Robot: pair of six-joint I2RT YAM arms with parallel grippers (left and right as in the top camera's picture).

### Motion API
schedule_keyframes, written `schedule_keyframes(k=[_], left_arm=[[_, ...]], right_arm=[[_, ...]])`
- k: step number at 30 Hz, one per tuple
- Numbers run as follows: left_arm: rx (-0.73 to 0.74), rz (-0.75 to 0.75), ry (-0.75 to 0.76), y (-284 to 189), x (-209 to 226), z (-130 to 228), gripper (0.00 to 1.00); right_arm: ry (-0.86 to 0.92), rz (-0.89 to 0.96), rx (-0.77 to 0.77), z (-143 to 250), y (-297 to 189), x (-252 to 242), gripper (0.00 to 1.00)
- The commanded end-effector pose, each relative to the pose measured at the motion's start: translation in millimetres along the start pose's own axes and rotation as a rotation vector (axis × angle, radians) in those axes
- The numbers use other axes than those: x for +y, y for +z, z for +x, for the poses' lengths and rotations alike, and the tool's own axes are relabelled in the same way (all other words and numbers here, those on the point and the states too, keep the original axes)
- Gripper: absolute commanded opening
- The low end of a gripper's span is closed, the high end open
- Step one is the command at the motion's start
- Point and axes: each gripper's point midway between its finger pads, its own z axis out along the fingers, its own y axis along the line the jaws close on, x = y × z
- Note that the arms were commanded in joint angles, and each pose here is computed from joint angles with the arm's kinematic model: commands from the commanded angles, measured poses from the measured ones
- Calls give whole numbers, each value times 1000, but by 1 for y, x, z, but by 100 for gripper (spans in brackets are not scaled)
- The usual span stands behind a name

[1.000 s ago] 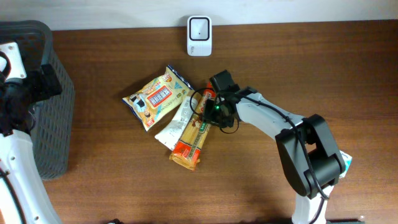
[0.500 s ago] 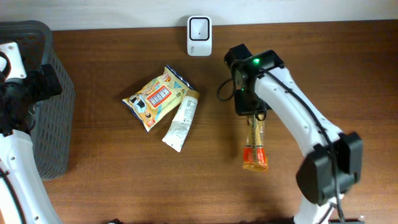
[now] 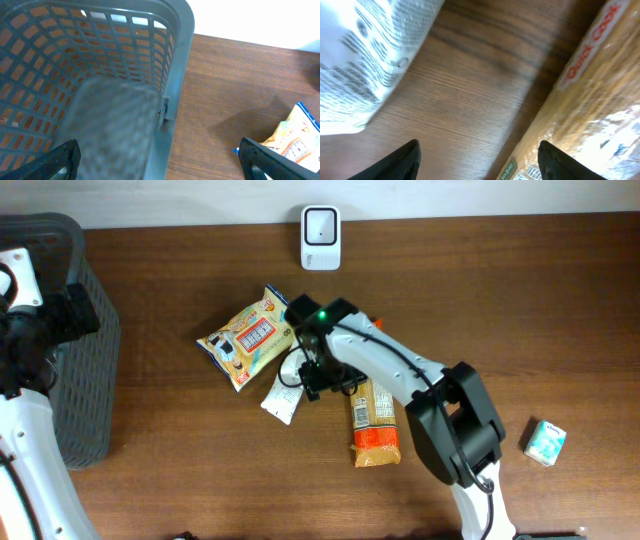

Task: Scan the item barcode
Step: 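Carry the spaghetti pack to the scanner and hold its barcode over it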

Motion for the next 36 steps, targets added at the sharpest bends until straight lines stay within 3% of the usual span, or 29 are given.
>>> schedule_keyframes(k=[1, 3, 6, 9, 16, 19, 20, 22, 24, 26, 31, 36], left_arm=[[-17, 0, 16, -5, 1, -4, 99], [-17, 0, 16, -5, 1, -4, 99], [-17, 0, 16, -5, 1, -4, 99], [-18, 0, 16, -5, 1, -4, 99], [-17, 0, 16, -5, 1, -4, 99], [-17, 0, 16, -5, 1, -4, 99], [-17, 0, 16, -5, 1, -4, 99], [-17, 0, 16, -5, 1, -4, 99], [-17, 0, 16, -5, 1, -4, 99], [-18, 0, 16, -5, 1, -4, 99], [-17, 0, 16, -5, 1, -4, 99], [-18, 0, 16, -5, 1, -4, 99]], right_arm=[[-13, -202, -106, -21, -64, -7, 74], [19, -282, -148, -21, -95, -41, 75], [54, -405, -97, -7, -86, -98, 80], [81, -559, -64, 10, -31, -112, 81], [105, -676, -86, 26, 26, -93, 76], [173, -651, -96, 24, 50, -84, 64], [188, -650, -92, 24, 50, -85, 52], [191, -645, -91, 24, 51, -85, 17], [189, -658, -93, 23, 49, -83, 5], [188, -682, -95, 22, 45, -81, 4], [64, -927, -295, -6, -54, -51, 4], [-14, -997, -572, 10, -184, -55, 4]])
